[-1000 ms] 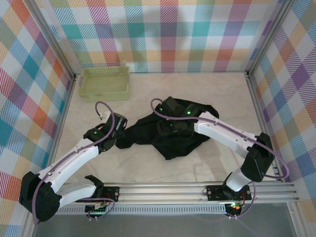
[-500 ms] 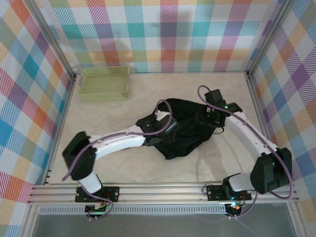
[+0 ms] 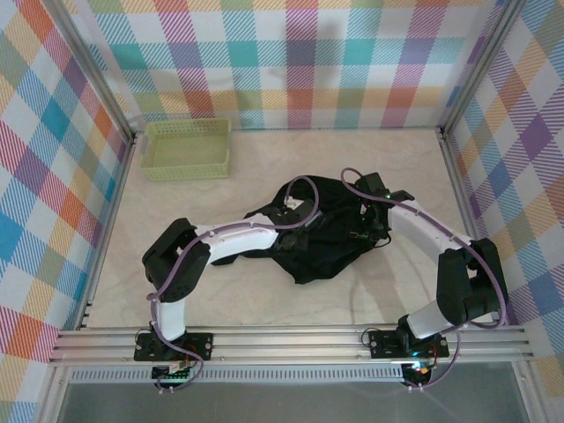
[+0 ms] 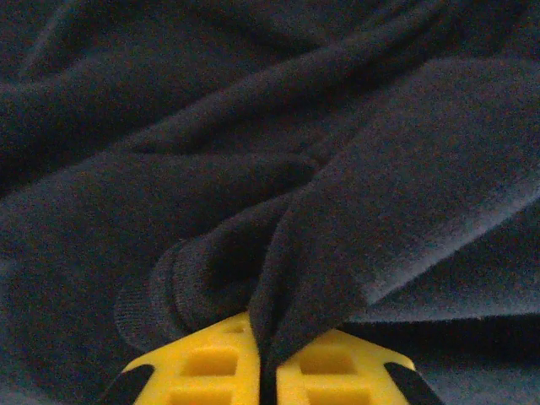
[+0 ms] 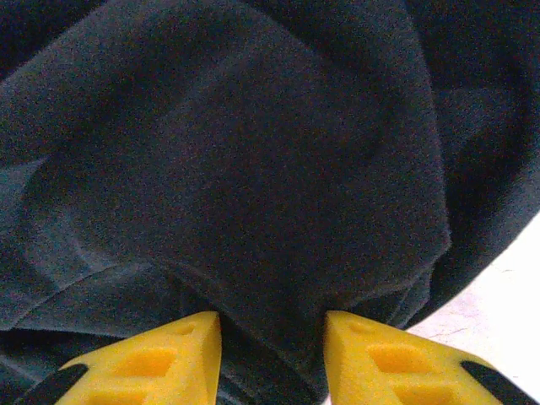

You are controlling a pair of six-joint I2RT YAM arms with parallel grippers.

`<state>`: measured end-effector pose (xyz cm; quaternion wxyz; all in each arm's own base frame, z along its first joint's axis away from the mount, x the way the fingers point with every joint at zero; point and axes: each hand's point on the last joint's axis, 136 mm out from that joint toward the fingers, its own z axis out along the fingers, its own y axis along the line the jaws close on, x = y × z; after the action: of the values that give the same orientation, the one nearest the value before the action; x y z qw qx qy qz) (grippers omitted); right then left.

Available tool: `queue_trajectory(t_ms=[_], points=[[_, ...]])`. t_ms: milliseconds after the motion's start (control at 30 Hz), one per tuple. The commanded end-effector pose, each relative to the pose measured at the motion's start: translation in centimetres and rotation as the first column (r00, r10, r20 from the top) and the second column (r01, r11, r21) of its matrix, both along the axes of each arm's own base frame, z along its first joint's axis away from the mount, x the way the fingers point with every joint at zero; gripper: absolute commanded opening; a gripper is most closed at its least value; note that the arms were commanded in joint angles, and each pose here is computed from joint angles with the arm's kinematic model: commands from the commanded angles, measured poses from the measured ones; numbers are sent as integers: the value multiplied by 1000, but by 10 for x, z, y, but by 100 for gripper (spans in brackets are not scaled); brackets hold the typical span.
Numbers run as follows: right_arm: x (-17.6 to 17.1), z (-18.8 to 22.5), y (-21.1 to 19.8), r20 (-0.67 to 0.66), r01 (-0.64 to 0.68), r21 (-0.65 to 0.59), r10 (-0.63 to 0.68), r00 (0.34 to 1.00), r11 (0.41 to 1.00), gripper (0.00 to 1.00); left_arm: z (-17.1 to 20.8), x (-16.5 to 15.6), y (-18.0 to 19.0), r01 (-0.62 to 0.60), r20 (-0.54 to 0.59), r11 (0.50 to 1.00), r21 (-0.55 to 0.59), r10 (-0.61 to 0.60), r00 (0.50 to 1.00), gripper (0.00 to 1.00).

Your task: Fold the inside-out t-shirt

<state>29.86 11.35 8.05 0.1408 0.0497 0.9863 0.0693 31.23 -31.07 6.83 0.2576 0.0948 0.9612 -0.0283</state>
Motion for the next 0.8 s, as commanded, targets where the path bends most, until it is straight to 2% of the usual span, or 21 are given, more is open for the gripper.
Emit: queue_trajectory(t_ms=[0,67,167,333,467,600,667,767], points=[[10,34,1,111,-31,-29,34,993,999,42,43,14,-11,22,77,995,-102,-14,997,6],[5,48,8,155,-56,-28,60,986,998,45,54,17,-15,26,87,990,-140,-13,996,4],[-8,57,33,180,-115,51,104,978,992,45,60,23,-18,18,77,979,-203,-3,997,2],[-25,34,72,107,-174,176,157,982,969,38,70,29,-24,20,80,966,-257,1,997,2],[-15,17,78,95,-168,174,154,984,970,36,87,31,-30,34,96,954,-297,-6,995,1],[2,10,70,120,-137,103,125,985,985,41,98,32,-28,36,108,953,-302,-4,994,1],[16,10,59,163,-97,60,87,983,993,42,101,31,-28,39,111,950,-309,-5,994,1],[40,13,53,199,-74,57,62,978,996,41,101,29,-28,41,109,948,-316,-6,994,1]])
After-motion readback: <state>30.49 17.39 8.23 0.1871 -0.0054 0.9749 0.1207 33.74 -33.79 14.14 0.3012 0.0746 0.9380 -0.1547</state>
